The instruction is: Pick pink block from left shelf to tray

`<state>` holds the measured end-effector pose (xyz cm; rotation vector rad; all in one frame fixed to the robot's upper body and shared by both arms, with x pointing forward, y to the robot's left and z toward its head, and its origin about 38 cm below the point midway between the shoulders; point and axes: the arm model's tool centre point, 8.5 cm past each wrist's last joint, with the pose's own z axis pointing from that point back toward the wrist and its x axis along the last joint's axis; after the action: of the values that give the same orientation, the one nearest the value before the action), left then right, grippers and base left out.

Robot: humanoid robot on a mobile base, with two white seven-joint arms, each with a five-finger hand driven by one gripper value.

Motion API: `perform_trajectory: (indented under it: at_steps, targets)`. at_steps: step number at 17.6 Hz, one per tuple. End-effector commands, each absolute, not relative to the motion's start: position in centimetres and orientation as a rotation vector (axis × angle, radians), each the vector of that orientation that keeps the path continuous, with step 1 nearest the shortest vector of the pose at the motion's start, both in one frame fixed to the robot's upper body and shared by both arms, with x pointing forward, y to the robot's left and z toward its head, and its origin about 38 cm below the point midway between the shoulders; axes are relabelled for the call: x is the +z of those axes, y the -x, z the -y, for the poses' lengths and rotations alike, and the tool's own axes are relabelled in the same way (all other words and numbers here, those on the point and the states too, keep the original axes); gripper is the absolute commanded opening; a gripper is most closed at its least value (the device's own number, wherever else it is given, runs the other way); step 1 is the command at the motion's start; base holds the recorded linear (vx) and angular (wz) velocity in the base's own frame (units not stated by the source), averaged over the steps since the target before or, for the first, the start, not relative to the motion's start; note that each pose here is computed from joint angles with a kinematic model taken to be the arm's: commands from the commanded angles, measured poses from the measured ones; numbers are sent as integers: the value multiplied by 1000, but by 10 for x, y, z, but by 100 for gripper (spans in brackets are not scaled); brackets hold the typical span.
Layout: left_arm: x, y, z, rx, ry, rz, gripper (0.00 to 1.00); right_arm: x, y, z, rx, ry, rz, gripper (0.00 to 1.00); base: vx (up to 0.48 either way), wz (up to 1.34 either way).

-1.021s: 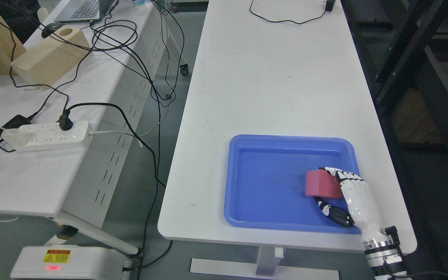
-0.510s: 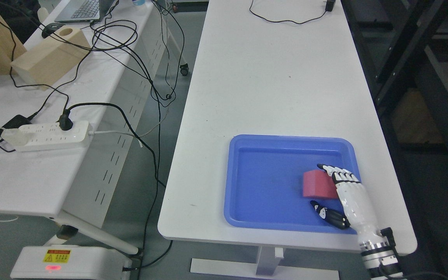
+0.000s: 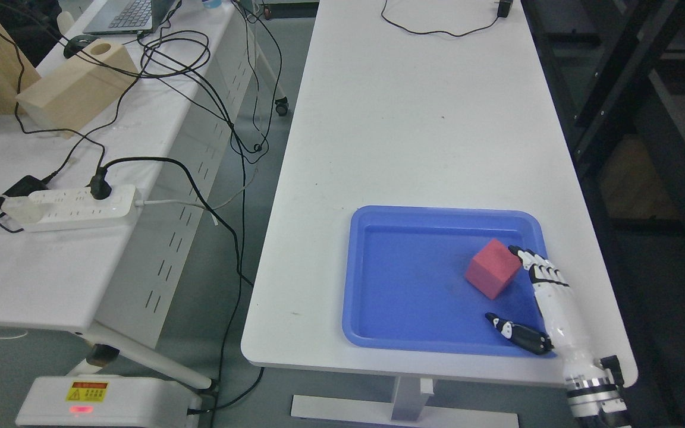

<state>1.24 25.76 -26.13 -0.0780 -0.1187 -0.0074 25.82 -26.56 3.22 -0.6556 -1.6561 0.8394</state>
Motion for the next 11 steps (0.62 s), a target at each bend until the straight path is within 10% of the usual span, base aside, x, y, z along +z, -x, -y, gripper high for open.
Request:
perform_trajectory:
  at_steps: [1,11]
  targets:
    - [-261,-5,-268,-8,63,115,100,47,-254,316,578,506,1717,99,0,0]
    - [-261,-5,-268,-8,63,115,100,77,-249,345,230,205,1954,99,0,0]
